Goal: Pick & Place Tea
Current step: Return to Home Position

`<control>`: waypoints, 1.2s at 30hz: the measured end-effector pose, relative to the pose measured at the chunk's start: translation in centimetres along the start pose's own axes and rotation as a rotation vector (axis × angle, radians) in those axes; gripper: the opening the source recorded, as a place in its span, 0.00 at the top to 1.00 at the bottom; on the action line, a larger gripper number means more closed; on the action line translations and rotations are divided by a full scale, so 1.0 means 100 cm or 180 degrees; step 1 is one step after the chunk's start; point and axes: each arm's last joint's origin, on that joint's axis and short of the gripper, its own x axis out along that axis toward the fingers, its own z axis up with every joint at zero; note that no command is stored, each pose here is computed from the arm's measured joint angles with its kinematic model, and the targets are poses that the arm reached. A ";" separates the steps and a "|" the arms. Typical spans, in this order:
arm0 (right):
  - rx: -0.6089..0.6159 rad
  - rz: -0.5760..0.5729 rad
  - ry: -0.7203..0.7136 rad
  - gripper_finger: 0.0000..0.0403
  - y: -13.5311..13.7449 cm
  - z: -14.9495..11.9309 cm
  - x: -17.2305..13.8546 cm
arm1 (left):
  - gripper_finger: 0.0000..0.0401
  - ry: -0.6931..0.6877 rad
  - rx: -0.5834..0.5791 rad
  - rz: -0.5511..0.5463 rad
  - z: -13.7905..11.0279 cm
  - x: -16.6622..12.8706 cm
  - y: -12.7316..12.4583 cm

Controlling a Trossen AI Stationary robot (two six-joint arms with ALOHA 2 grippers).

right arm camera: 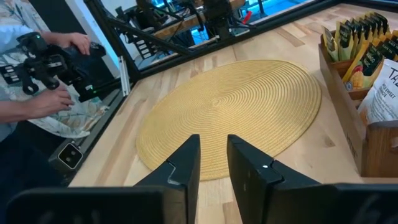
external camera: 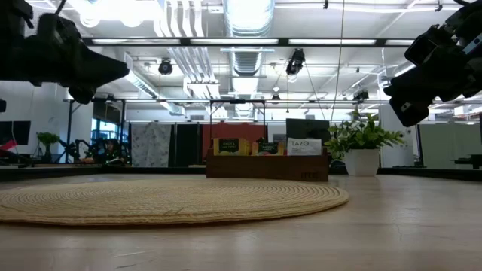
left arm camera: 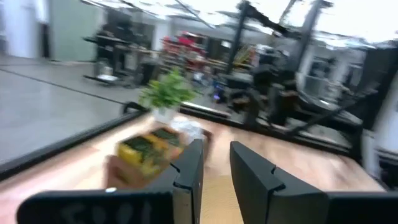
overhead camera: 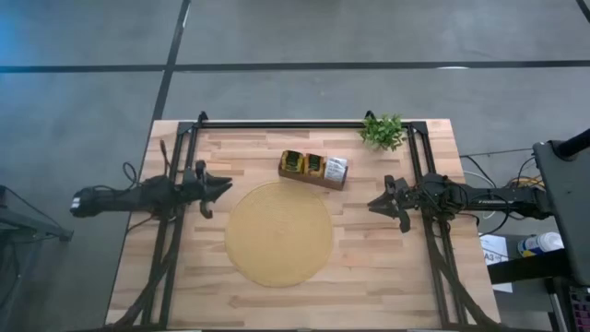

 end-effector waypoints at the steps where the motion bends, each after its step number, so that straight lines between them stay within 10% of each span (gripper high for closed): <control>1: 0.0000 0.0000 0.0000 0.80 0.000 0.000 0.000 | 0.81 -0.0013 0.0008 0.0084 0.000 0.001 0.003; 36: 0.0005 -0.0007 0.0017 0.83 0.000 0.000 0.000 | 0.81 0.0109 0.0062 -0.0111 -0.002 0.001 0.005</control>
